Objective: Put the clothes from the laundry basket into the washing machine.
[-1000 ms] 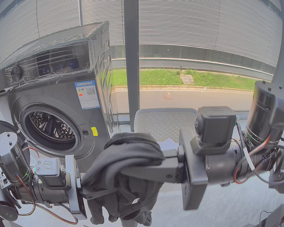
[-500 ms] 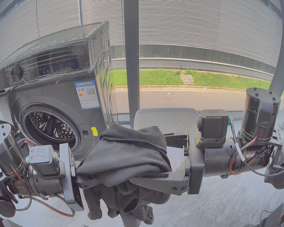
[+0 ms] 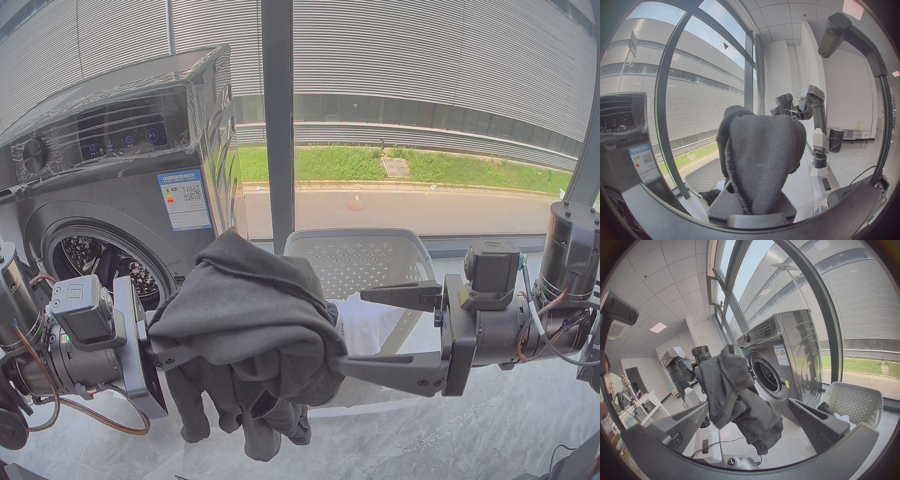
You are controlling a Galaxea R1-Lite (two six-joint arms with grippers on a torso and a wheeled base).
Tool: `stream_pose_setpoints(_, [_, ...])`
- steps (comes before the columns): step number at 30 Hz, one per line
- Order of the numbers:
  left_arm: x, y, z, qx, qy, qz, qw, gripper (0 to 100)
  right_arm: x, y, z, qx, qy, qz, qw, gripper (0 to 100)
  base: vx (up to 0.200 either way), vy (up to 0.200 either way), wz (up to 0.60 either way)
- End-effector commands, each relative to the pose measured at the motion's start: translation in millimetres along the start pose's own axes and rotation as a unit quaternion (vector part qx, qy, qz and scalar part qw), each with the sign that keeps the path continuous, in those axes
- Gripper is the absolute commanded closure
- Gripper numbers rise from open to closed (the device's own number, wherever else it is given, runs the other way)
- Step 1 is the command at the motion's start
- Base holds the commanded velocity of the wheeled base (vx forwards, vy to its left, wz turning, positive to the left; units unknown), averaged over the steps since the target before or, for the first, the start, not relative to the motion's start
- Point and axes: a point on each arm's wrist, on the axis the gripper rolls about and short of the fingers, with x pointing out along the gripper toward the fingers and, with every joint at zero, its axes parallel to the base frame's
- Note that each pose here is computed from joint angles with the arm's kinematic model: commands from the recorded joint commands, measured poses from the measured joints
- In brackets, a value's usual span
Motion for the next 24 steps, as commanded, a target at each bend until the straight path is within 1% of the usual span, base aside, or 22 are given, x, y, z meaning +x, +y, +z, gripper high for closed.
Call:
stream_pose_setpoints(1, [2, 2.8, 4.0, 0.004, -0.006, 0.003, 1.0000, 100, 10, -3.6, -20, 0.006, 0.039, 0.004, 0.9992, 0, 0.000, 0.000, 0.00])
stream_pose_setpoints(3, [3, 3.7, 5.0, 0.005, -0.007, 0.004, 1.0000, 100, 18, -8.8, -30, 0.003, 0.060, 0.003, 0.9982, 0, 0.000, 0.000, 0.00])
stream_pose_setpoints(5, [3, 4.2, 6.4, 0.005, -0.009, 0.004, 0.9999, 100, 23, -12.1, -37, -0.001, 0.074, 0.005, 0.9972, 0, 0.000, 0.000, 0.00])
stream_pose_setpoints(6, [3, 4.2, 6.4, 0.005, -0.009, 0.004, 0.9999, 100, 23, -12.1, -37, -0.001, 0.074, 0.005, 0.9972, 0, 0.000, 0.000, 0.00])
stream_pose_setpoints(7, [3, 4.6, 7.8, 0.007, -0.012, 0.004, 0.9999, 100, 26, -15.9, -42, -0.001, 0.083, 0.005, 0.9965, 0, 0.000, 0.000, 0.00])
stream_pose_setpoints(8, [5, 5.9, 9.7, 0.008, -0.014, 0.005, 0.9999, 100, 29, -23.5, -46, 0.002, 0.089, -0.002, 0.9960, 0, 0.000, 0.000, 0.00])
stream_pose_setpoints(10, [5, 7.0, 11.4, 0.010, -0.016, 0.007, 0.9998, 100, 26, -34.7, -45, 0.006, 0.082, -0.021, 0.9964, 0, 0.000, 0.000, 0.00])
stream_pose_setpoints(11, [5, 7.2, 11.3, 0.010, -0.016, 0.007, 0.9998, 100, 23, -40.0, -43, 0.004, 0.071, -0.031, 0.9970, 0, 0.000, 0.000, 0.00])
stream_pose_setpoints(14, [4, 9.6, 9.7, 0.009, -0.013, 0.014, 0.9998, 100, 14, -49.9, -39, 0.006, 0.055, -0.053, 0.9971, 0, 0.000, 0.000, 0.00])
stream_pose_setpoints(17, [3, 10.4, 10.4, 0.010, -0.014, 0.016, 0.9997, 100, 8, -52.8, -41, 0.010, 0.055, -0.062, 0.9965, 0, 0.000, 0.000, 0.00])
stream_pose_setpoints(20, [2, 15.2, 8.2, 0.008, -0.009, 0.028, 0.9995, 100, 5, -51.3, -54, 0.017, 0.071, -0.062, 0.9954, 0, 0.000, 0.000, 0.00])
stream_pose_setpoints(22, [2, 15.3, 8.6, 0.009, -0.010, 0.028, 0.9995, 100, 5, -49.2, -56, 0.017, 0.074, -0.054, 0.9957, 0, 0.000, 0.000, 0.00])
stream_pose_setpoints(23, [2, 15.3, 9.4, 0.010, -0.011, 0.028, 0.9995, 100, 9, -46.1, -58, 0.015, 0.078, -0.032, 0.9963, 0, 0.000, 0.000, 0.00])
stream_pose_setpoints(24, [1, 15.2, 9.7, 0.010, -0.012, 0.027, 0.9995, 100, 12, -43.4, -58, 0.012, 0.080, -0.020, 0.9965, 0, 0.000, 0.000, 0.00])
